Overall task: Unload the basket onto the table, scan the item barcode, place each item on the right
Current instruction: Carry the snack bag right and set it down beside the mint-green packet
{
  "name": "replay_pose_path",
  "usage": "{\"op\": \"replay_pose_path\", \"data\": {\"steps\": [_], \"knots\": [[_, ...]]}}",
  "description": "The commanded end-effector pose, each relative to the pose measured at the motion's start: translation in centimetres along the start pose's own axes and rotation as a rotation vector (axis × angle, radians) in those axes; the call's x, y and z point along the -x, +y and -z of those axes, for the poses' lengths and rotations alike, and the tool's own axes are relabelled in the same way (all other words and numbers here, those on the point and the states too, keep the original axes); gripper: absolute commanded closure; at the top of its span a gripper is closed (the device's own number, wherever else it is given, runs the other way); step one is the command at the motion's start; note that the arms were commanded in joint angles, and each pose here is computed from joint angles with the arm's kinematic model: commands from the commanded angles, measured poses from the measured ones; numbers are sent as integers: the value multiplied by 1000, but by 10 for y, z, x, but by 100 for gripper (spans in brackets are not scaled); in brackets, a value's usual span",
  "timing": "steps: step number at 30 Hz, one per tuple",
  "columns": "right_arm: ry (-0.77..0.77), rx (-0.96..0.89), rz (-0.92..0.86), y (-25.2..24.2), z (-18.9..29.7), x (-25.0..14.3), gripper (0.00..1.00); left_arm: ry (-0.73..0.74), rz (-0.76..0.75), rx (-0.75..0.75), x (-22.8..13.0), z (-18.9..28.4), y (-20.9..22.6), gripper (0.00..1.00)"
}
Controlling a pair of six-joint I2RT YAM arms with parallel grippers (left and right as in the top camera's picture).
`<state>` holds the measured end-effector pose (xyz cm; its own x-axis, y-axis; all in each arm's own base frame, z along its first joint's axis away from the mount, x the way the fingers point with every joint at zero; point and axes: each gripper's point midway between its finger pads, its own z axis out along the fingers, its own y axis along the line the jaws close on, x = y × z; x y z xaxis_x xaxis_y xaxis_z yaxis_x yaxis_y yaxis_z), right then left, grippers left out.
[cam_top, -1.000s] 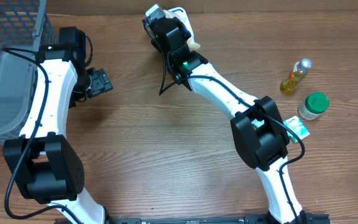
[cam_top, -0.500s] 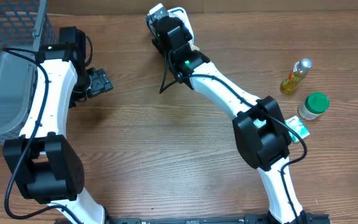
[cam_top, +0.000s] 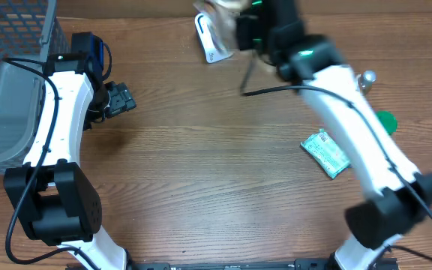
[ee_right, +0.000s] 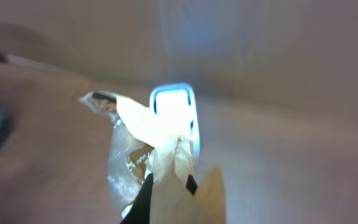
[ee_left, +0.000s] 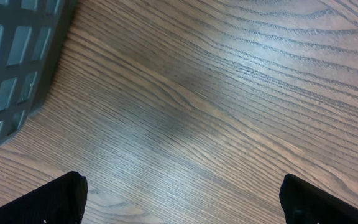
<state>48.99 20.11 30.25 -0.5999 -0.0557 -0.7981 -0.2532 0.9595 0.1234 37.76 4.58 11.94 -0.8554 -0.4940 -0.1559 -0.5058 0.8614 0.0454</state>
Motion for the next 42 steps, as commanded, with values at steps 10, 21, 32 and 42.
{"op": "replay_pose_path", "data": {"steps": [10, 21, 32, 42], "knots": [[676, 132, -370, -52, 2, -181, 96, -16, 5, 2, 6, 2, -1, 0], [679, -226, -273, -124, -9, -218, 33, -16, 5, 2, 6, 2, -1, 0], [621, -245, -271, -129, -17, -207, 0, -16, 5, 2, 6, 2, -1, 0], [572, -238, -267, -130, -24, -197, 0, -16, 5, 2, 6, 2, -1, 0]]}}
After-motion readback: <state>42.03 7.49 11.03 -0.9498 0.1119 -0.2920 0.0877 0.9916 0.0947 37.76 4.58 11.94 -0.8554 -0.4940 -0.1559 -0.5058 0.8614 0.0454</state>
